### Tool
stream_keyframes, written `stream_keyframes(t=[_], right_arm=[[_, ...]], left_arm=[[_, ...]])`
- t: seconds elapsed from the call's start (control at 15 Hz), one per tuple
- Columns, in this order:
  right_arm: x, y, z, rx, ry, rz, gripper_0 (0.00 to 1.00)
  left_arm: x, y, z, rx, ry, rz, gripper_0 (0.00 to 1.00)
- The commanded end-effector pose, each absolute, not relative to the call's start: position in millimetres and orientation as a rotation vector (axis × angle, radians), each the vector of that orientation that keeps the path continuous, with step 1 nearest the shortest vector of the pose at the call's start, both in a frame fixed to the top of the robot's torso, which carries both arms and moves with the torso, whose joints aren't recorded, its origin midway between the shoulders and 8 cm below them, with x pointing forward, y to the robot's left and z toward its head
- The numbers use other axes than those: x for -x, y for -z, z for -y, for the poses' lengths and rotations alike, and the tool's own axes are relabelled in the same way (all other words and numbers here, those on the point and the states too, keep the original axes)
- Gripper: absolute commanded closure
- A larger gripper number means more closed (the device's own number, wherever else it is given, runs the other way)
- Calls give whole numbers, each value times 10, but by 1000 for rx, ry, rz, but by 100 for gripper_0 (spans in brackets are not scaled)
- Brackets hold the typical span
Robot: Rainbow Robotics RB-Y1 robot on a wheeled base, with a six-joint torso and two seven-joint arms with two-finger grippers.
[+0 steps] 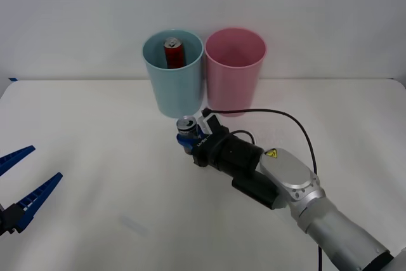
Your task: Grasp the object on the table and drop it into the matching bin: aluminum can to the light blue bin, PET bottle to the pink bin.
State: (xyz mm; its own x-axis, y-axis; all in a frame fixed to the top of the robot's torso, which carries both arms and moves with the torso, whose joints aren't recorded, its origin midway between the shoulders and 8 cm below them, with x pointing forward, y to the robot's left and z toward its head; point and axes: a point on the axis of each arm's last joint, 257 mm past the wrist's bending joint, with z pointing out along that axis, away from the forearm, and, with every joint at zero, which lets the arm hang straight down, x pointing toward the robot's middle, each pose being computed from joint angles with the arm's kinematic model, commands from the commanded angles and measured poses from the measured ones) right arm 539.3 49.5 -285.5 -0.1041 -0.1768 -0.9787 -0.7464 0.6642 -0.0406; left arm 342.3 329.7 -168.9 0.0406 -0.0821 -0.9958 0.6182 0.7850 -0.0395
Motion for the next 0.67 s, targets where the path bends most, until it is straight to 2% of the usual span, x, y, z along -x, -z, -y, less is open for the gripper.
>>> stream_keyframes(t=[0.07,0.33,0.67], right_arm=[[-5307,2701,-337,738,-584,-1605,100],[-5123,2430,-88,662,-654,-1588,100],[-4912,1864,101,592,-750,-1537,100]], left_arm=[[-3423,1689,-3297,-465,567,-1441,0],[-3423,1689,-3297,-465,567,-1441,0],[-3423,1689,-3297,-465,567,-1441,0]])
